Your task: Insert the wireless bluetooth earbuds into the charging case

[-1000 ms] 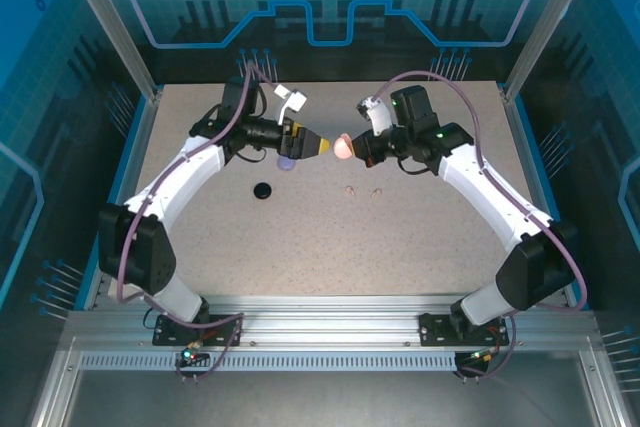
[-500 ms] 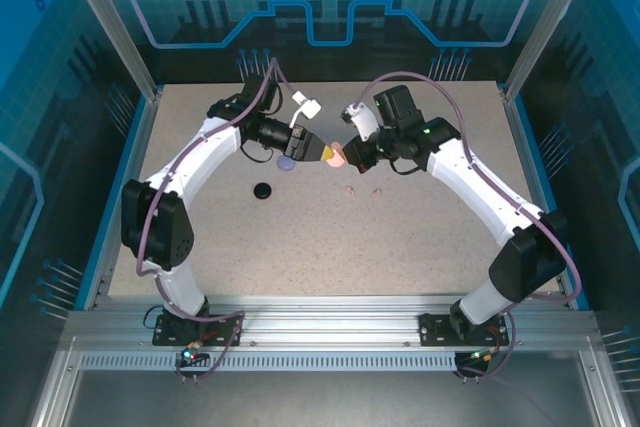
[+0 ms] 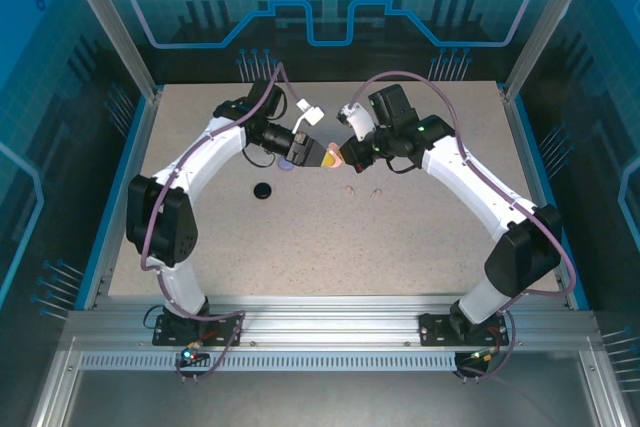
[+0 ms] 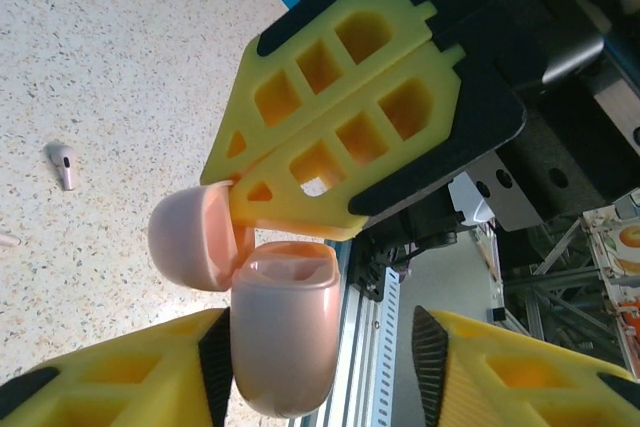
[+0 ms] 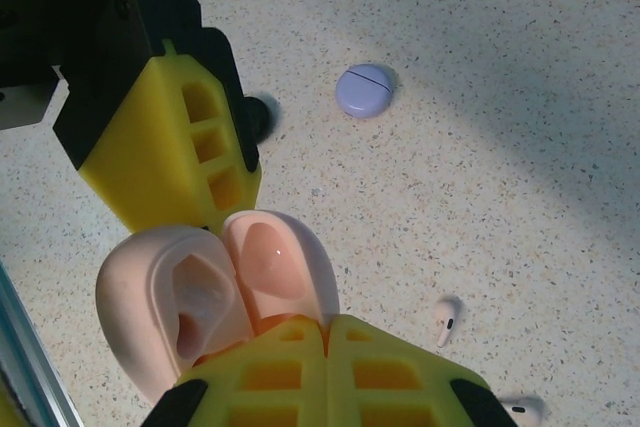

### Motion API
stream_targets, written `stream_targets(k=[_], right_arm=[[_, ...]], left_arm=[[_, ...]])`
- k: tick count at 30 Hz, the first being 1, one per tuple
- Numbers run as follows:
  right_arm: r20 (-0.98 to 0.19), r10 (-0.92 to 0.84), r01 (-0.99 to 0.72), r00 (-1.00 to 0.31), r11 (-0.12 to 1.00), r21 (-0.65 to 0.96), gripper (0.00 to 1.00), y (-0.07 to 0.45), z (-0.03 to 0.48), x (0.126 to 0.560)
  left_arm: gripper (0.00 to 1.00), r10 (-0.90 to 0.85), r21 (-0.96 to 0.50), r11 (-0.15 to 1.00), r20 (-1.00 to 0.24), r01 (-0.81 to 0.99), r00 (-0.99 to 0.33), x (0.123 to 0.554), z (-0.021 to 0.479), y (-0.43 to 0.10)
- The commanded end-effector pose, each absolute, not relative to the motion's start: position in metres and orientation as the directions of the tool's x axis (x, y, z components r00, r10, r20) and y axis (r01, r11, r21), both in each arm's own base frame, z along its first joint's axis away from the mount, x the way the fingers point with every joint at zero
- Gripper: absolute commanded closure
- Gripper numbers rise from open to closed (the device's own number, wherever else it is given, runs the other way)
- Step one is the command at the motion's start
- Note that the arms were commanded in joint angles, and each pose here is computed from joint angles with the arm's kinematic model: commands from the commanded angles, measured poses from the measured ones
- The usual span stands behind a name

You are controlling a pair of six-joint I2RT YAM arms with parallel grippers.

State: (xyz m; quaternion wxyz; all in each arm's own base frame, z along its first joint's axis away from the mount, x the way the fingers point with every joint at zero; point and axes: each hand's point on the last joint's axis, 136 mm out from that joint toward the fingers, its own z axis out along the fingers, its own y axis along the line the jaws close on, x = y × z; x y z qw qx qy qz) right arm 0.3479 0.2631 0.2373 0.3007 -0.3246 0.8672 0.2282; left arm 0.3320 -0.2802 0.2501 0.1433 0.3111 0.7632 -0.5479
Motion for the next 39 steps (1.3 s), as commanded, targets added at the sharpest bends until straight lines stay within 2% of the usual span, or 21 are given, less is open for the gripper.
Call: stream_targets(k=[1, 5, 23, 30, 37, 39], right_arm=[[-0.685, -0.434, -0.717, -0.586, 0.672, 0.187, 1.0, 0.269, 0.247, 0.348], [-0.685, -0.431, -0.716, -0.587, 0.672, 0.19, 1.0, 0.27, 0.247, 0.348], [-0.691, -0.425, -0.709, -0.585, 0.682, 0.181, 1.0, 0.267, 0.248, 0.349], [-0.699, -0.411, -0.704, -0.585, 0.685, 0.187, 1.0, 0.268, 0.251, 0.348], [-0.713, -0.391, -0.694, -0.582, 0.696, 0.185, 1.0, 0.264, 0.256, 0.349], [-0.722, -0.38, -0.689, -0.578, 0.701, 0.183, 0.93, 0.262, 0.261, 0.351]], left_arm=[[0.5, 0.333, -0.753, 0.152, -0.571, 0.64, -0.75, 0.328, 0.257, -0.288], [0.51, 0.339, -0.754, 0.151, -0.567, 0.639, -0.75, 0.328, 0.253, -0.29], [0.73, 0.334, -0.748, 0.155, -0.574, 0.645, -0.747, 0.331, 0.253, -0.292], [0.87, 0.325, -0.744, 0.156, -0.582, 0.649, -0.745, 0.332, 0.254, -0.292], [0.97, 0.318, -0.736, 0.158, -0.593, 0.658, -0.74, 0.331, 0.256, -0.292], [1.0, 0.313, -0.734, 0.162, -0.596, 0.66, -0.739, 0.331, 0.257, -0.291]])
